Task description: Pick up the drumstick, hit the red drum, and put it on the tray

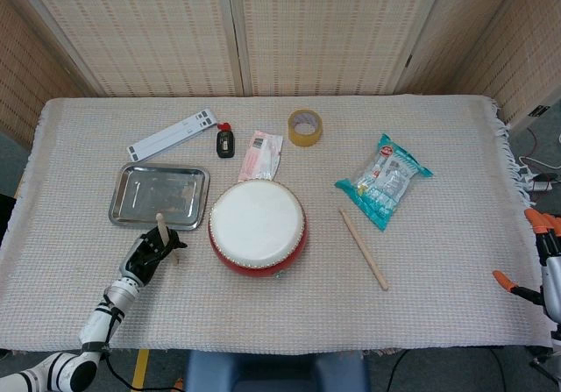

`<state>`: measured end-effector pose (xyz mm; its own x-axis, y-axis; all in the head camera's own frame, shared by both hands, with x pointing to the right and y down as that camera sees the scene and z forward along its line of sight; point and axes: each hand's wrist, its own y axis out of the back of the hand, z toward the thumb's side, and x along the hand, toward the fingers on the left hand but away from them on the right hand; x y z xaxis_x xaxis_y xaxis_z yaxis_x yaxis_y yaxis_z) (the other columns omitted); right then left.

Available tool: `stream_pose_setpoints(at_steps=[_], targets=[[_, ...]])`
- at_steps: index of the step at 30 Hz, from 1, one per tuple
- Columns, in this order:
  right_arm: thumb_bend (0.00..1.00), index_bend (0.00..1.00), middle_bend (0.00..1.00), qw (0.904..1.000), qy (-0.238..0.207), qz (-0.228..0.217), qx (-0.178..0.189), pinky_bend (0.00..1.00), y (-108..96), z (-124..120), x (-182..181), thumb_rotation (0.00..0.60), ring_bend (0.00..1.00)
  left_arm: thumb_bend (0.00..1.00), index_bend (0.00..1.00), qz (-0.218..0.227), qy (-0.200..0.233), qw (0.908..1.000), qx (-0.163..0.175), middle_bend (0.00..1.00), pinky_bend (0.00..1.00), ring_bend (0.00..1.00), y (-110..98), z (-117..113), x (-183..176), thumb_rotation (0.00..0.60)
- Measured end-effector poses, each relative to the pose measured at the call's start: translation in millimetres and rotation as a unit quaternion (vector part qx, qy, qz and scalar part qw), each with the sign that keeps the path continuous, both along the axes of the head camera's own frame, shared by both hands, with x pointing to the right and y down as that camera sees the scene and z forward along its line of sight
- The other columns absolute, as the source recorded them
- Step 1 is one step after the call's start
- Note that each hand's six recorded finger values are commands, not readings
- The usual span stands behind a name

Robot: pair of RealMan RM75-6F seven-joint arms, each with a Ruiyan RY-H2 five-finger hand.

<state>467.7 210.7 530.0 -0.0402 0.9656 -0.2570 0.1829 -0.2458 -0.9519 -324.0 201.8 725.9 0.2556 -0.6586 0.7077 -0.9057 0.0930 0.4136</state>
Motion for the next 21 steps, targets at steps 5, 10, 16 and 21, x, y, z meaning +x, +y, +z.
stream_pose_setpoints(at_steps=[5, 10, 16, 21], targets=[[0.05, 0.0, 0.09, 1.0, -0.001, -0.001, 0.0, 0.11, 0, 0, -1, 0.6, 0.0, 0.39, 0.6, -0.017, 0.012, 0.9998, 0.001, 0.56, 0.43, 0.51, 3, -1, -12, 0.6], [0.05, 0.0, 0.09, 1.0, -0.002, -0.002, 0.0, 0.11, 1, 0, -1, 0.6, 0.0, 0.39, 0.6, -0.026, 0.023, 0.9994, 0.0, 0.57, 0.44, 0.51, 7, 0, -15, 0.6], [0.05, 0.0, 0.09, 1.0, -0.001, -0.001, 0.002, 0.11, 1, -2, -1, 0.6, 0.0, 0.4, 0.6, -0.039, 0.031, 0.9988, -0.001, 0.58, 0.44, 0.52, 8, 3, -18, 0.6], [0.05, 0.0, 0.09, 1.0, -0.002, -0.002, 0.002, 0.11, 2, -3, -2, 0.6, 0.0, 0.4, 0.6, -0.045, 0.035, 0.9984, 0.0, 0.59, 0.45, 0.53, 9, 2, -21, 0.6]])
